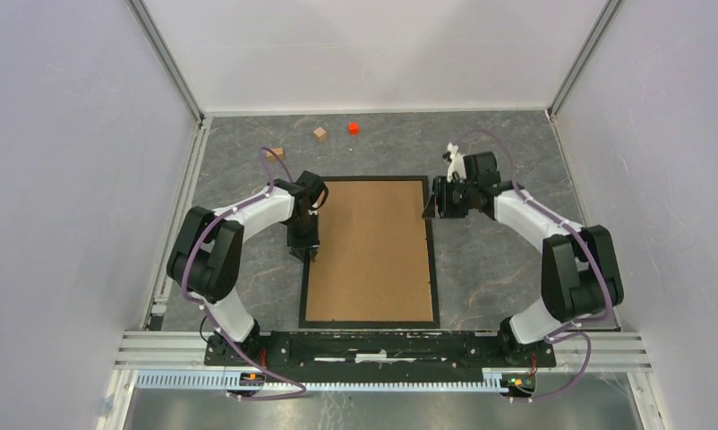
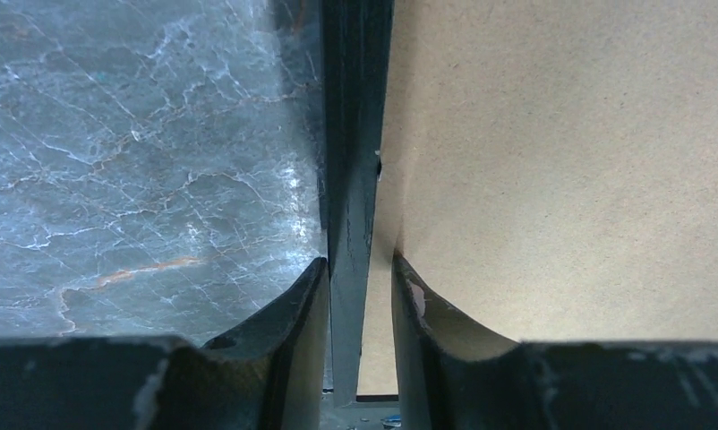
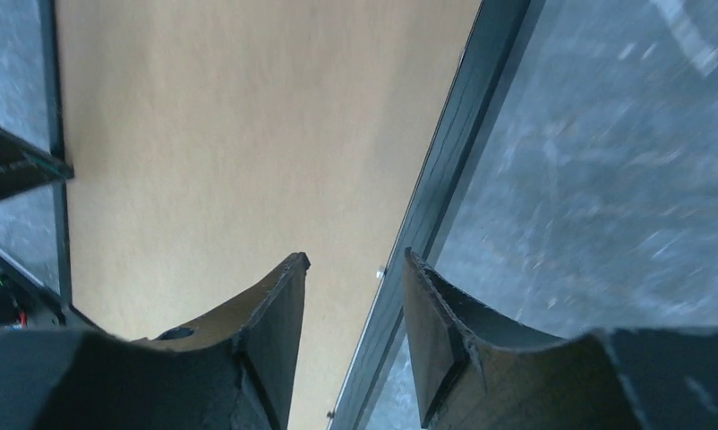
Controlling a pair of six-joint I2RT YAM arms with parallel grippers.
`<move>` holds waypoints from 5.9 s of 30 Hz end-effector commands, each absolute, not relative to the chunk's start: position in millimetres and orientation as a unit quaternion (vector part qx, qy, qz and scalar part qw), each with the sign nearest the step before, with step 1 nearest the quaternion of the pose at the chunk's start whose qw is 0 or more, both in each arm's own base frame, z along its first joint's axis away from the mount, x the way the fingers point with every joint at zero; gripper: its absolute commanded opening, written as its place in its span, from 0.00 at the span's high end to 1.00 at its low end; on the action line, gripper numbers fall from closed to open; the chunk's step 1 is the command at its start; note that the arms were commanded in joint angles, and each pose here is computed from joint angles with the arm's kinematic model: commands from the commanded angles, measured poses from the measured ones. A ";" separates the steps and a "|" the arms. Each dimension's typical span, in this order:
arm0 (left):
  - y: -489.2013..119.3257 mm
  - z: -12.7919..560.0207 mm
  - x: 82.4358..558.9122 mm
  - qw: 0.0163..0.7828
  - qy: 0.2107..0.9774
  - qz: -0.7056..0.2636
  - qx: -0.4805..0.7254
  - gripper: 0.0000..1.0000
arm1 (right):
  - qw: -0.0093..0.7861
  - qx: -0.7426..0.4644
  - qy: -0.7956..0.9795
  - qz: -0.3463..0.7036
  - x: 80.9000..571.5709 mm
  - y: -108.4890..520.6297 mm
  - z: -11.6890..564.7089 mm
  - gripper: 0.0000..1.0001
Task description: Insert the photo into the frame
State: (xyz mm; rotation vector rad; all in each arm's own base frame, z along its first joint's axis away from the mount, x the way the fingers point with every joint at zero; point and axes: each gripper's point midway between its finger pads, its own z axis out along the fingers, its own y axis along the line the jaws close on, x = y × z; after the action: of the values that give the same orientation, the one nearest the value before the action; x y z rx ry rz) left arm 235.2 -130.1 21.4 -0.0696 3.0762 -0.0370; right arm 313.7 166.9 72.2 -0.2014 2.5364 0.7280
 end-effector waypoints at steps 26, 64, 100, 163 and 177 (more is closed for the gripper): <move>-127.2 3.1 273.0 0.056 0.998 -0.002 0.023 0.86 | 0.203 -0.046 0.947 0.245 412.7 139.2 36.9 0.69; -132.4 5.0 273.0 0.056 0.998 -0.015 0.025 0.98 | 0.145 -0.018 0.975 0.170 404.5 127.9 -20.0 0.74; -125.8 6.9 279.4 0.070 0.997 0.014 0.027 0.98 | 0.202 -0.154 0.952 0.173 391.2 192.6 39.5 0.33; -190.9 15.6 164.0 0.081 0.977 -0.191 -0.040 0.01 | 0.276 -0.052 0.936 0.213 439.9 161.9 23.1 0.32; -148.3 26.5 260.2 0.128 0.979 -0.127 -0.096 0.44 | 0.232 -0.017 0.928 0.292 255.2 150.6 3.2 0.34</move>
State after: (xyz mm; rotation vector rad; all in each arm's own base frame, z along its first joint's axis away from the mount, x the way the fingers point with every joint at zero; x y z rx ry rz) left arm 172.5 -139.8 15.4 -0.3559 3.1202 -0.2625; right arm 354.4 110.0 33.0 -0.0643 2.3517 0.4539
